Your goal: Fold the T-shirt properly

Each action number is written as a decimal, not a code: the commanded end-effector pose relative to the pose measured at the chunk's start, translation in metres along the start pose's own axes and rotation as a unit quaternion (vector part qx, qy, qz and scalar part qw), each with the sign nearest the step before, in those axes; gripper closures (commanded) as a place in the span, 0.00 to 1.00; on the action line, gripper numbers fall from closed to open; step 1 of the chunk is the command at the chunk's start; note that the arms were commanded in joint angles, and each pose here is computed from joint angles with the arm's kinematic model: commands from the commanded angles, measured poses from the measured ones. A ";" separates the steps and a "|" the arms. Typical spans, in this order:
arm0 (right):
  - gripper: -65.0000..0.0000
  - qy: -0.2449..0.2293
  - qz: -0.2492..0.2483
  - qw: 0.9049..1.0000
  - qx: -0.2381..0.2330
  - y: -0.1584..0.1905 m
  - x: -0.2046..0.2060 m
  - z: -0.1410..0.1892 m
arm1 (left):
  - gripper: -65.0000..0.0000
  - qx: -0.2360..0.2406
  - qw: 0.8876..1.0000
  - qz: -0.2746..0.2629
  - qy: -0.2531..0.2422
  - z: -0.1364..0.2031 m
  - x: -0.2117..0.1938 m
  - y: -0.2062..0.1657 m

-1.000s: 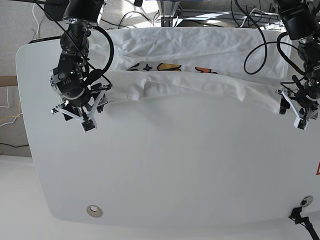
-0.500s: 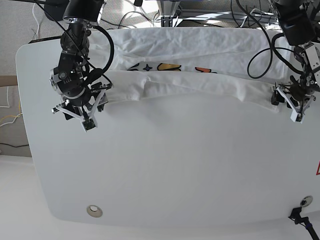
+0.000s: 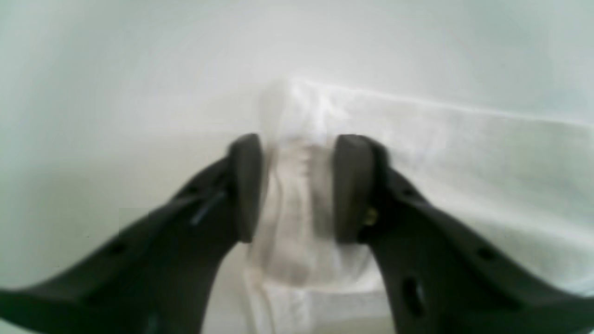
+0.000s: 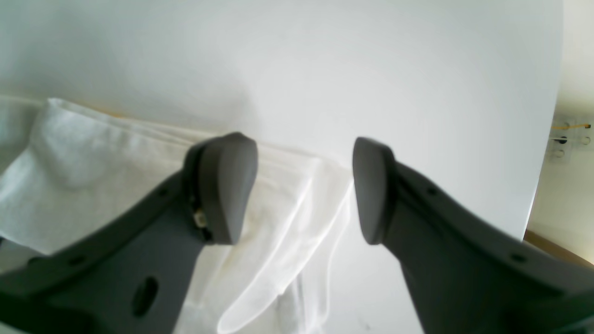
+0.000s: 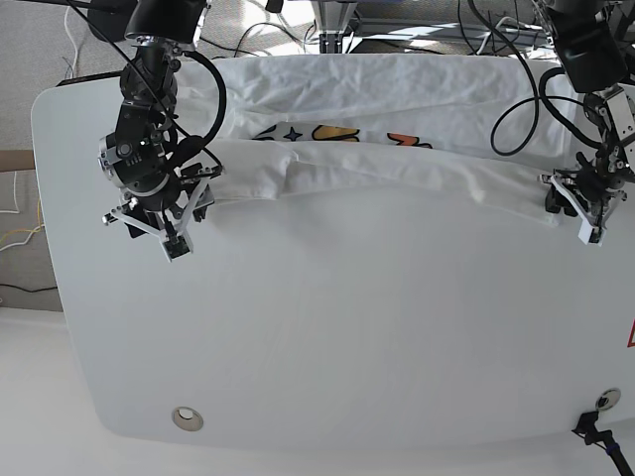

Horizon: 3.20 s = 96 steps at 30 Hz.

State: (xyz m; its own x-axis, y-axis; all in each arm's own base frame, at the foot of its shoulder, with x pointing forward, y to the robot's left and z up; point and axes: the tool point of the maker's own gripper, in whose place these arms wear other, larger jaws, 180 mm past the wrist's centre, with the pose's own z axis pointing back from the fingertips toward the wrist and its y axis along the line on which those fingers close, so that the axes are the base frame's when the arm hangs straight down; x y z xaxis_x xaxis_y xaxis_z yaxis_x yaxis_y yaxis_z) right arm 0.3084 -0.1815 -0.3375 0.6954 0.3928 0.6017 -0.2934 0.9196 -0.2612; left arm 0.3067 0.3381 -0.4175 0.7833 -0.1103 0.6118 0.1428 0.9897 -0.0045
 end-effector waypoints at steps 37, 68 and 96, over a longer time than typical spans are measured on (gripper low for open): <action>0.46 -0.027 -0.009 1.000 0.003 0.004 0.015 0.003 | 0.36 0.051 0.988 -0.128 -0.071 0.058 0.054 -0.008; 0.46 -0.018 -0.012 1.000 0.007 0.005 0.011 -0.002 | 0.25 -0.009 1.000 0.006 0.012 -0.011 0.012 0.005; 0.46 -0.018 -0.013 1.000 0.007 0.004 0.010 -0.002 | 1.00 0.031 0.994 -0.088 -0.056 0.031 0.057 0.002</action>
State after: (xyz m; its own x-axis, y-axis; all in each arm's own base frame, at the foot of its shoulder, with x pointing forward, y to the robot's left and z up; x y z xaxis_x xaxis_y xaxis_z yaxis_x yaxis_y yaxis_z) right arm 0.3067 -0.1728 -0.3472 0.7115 0.3706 0.5970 -0.2969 0.9286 -0.2226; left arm 0.3224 0.3310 -0.3775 0.7183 -0.2593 0.6456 0.2336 0.9640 0.1272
